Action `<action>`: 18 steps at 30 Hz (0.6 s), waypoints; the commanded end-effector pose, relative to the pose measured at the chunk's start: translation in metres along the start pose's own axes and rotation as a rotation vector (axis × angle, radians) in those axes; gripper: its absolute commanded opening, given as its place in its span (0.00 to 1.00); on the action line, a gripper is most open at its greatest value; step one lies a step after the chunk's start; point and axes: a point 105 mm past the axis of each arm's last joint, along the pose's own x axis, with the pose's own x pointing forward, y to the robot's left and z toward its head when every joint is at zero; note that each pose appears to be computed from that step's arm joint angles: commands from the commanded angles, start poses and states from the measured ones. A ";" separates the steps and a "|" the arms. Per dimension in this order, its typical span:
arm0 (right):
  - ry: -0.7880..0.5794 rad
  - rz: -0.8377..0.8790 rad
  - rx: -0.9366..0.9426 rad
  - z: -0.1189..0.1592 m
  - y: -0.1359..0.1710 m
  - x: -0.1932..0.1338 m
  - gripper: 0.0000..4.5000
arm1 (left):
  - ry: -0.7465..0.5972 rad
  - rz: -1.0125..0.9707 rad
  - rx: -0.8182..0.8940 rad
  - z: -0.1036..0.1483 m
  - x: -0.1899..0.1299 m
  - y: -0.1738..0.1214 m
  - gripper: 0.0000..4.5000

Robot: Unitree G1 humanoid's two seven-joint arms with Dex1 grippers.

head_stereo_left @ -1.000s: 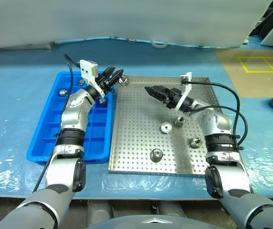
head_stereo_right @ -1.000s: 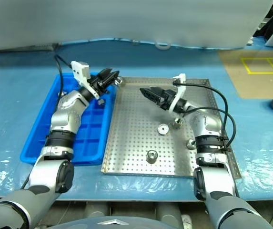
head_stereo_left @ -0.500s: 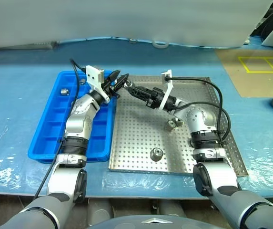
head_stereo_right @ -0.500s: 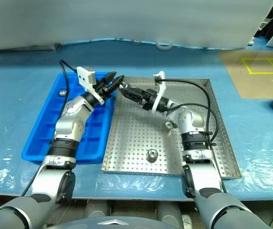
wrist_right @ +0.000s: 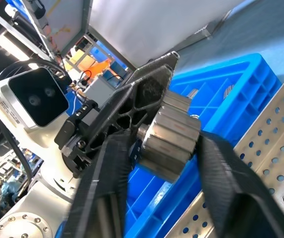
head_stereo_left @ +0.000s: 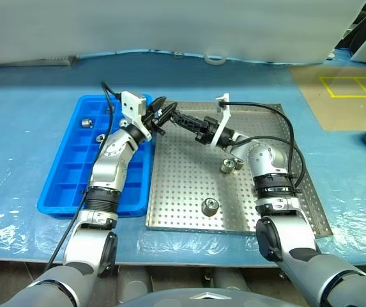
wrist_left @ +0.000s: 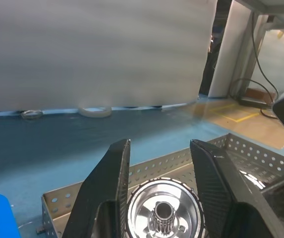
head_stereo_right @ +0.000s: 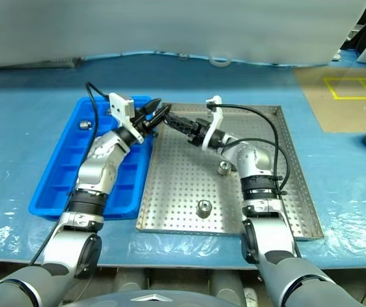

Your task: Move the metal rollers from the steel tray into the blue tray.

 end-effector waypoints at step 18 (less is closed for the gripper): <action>-0.330 0.231 0.237 0.075 0.028 0.014 0.26 | -0.227 0.299 -0.426 0.078 -0.105 0.032 0.36</action>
